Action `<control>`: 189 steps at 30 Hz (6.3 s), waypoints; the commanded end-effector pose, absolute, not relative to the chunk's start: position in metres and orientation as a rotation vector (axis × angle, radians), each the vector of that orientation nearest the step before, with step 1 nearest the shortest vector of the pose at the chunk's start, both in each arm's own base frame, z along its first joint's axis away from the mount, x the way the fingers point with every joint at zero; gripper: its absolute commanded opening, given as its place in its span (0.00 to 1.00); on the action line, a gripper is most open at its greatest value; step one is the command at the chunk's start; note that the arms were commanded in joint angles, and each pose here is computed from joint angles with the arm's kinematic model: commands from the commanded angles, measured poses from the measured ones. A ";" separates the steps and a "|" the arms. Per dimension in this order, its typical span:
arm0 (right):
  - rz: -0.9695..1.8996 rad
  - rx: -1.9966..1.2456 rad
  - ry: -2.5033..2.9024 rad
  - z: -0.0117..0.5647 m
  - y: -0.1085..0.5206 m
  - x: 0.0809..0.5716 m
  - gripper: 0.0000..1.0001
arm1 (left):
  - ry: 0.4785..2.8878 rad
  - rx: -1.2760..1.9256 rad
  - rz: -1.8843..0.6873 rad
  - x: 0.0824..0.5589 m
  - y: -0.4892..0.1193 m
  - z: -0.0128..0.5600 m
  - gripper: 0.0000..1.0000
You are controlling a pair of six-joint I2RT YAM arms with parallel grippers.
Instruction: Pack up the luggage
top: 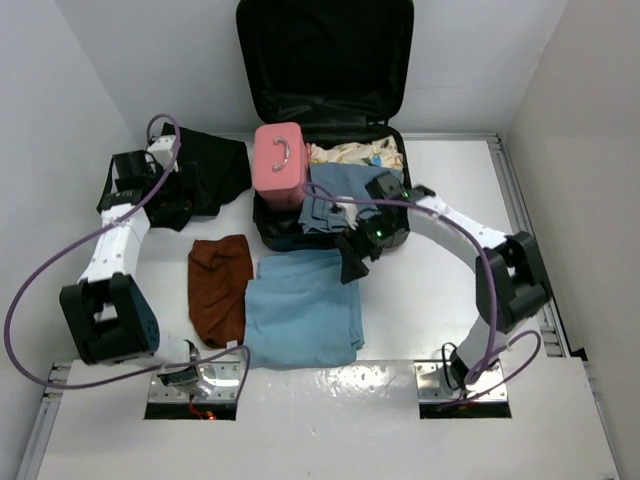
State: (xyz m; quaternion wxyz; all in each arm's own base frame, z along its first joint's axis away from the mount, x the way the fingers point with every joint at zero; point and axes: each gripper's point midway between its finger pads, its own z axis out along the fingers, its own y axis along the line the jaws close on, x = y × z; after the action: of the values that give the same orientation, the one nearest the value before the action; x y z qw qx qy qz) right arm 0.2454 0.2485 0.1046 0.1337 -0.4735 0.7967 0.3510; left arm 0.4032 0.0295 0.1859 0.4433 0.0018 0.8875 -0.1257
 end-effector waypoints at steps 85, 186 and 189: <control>0.518 -0.540 1.323 0.326 0.206 0.530 0.00 | 1.992 -0.068 -0.264 0.436 0.034 0.236 0.96; 0.648 -0.404 1.707 0.210 0.224 0.626 0.50 | 2.038 -0.144 -0.097 0.483 0.052 0.224 0.96; 0.570 -0.378 1.879 0.145 0.217 0.636 0.50 | 2.027 -0.201 -0.034 0.493 0.062 0.227 0.96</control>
State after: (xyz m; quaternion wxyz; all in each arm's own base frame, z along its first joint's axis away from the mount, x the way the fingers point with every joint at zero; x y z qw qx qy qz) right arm 0.6253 0.2199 0.1985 0.5842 -0.2075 0.7374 0.2681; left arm 0.4751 0.0535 0.1991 0.4882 -0.0647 0.8694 -0.0401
